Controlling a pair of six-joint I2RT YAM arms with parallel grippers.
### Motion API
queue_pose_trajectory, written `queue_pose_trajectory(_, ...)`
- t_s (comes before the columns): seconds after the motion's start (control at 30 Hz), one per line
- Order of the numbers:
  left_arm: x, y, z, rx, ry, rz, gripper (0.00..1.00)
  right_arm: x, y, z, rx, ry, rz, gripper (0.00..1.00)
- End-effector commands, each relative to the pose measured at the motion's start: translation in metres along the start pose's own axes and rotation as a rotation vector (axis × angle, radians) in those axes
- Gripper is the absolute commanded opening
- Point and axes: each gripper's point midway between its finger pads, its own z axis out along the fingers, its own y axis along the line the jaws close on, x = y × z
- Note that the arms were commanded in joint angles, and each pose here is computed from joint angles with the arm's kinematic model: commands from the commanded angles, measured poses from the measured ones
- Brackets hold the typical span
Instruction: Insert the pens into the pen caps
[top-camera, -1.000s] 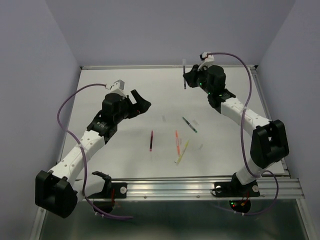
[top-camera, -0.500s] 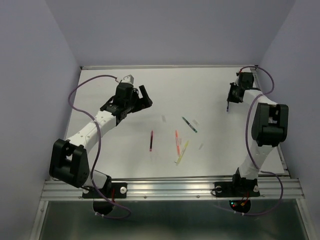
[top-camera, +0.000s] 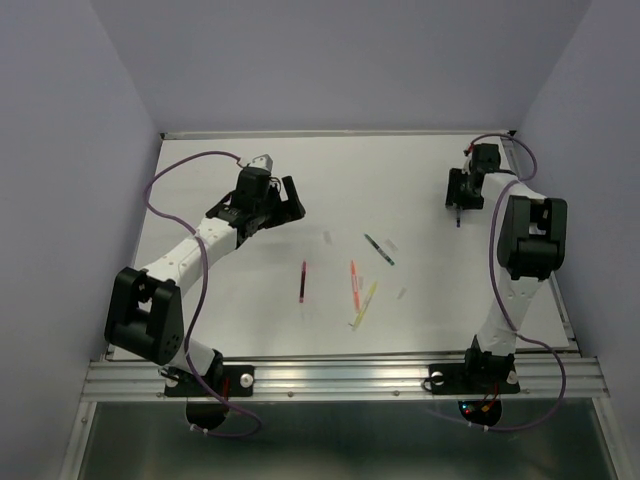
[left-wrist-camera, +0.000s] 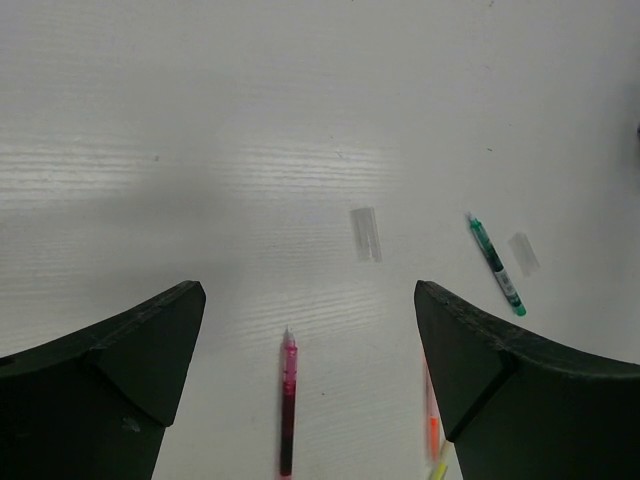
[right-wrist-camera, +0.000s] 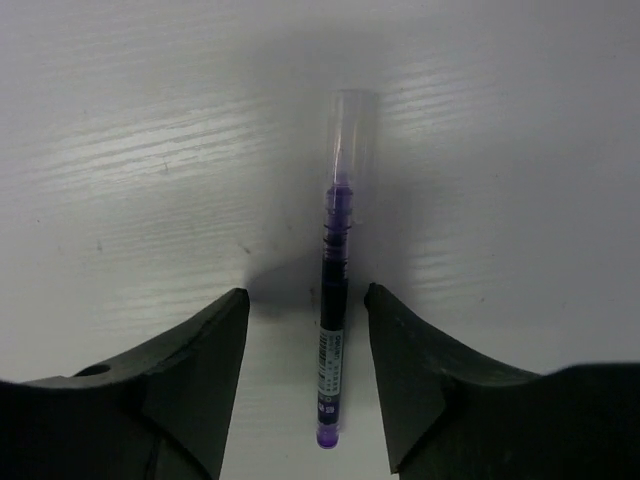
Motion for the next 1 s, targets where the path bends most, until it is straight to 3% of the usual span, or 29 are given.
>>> queue_pose_trajectory(0.0,-0.020,-0.015,-0.005,0.048,-0.047,0.022,0.99,-0.004,-0.008,-0.015,0.026,-0.002,-0.011,0.63)
queue_pose_trajectory(0.07,-0.019,-0.015,-0.006,0.049,-0.046,0.021,0.99,-0.008,-0.006,-0.024,0.010,-0.020,-0.049,0.70)
queue_pose_trajectory(0.33,-0.016,-0.014,-0.010,0.061,-0.048,0.018,0.99,-0.027,0.014,-0.071,-0.101,-0.118,-0.060,0.82)
queue_pose_trajectory(0.37,-0.014,-0.014,-0.009,0.061,-0.042,0.018,0.99,-0.028,0.020,-0.077,-0.138,-0.131,-0.065,1.00)
queue_pose_trajectory(0.5,-0.010,-0.012,-0.009,0.065,-0.040,0.014,0.99,-0.026,0.057,-0.115,-0.205,-0.195,-0.142,1.00)
queue_pose_trajectory(0.73,-0.008,-0.012,-0.010,0.067,-0.038,0.000,0.99,0.006,0.165,-0.150,-0.346,-0.235,-0.349,1.00)
queue_pose_trajectory(0.8,-0.010,-0.012,-0.010,0.064,-0.045,-0.006,0.99,0.028,0.201,-0.158,-0.421,-0.216,-0.428,1.00)
queue_pose_trajectory(0.97,-0.012,-0.009,-0.012,0.045,-0.060,-0.009,0.99,0.066,0.237,-0.155,-0.518,-0.136,-0.481,1.00)
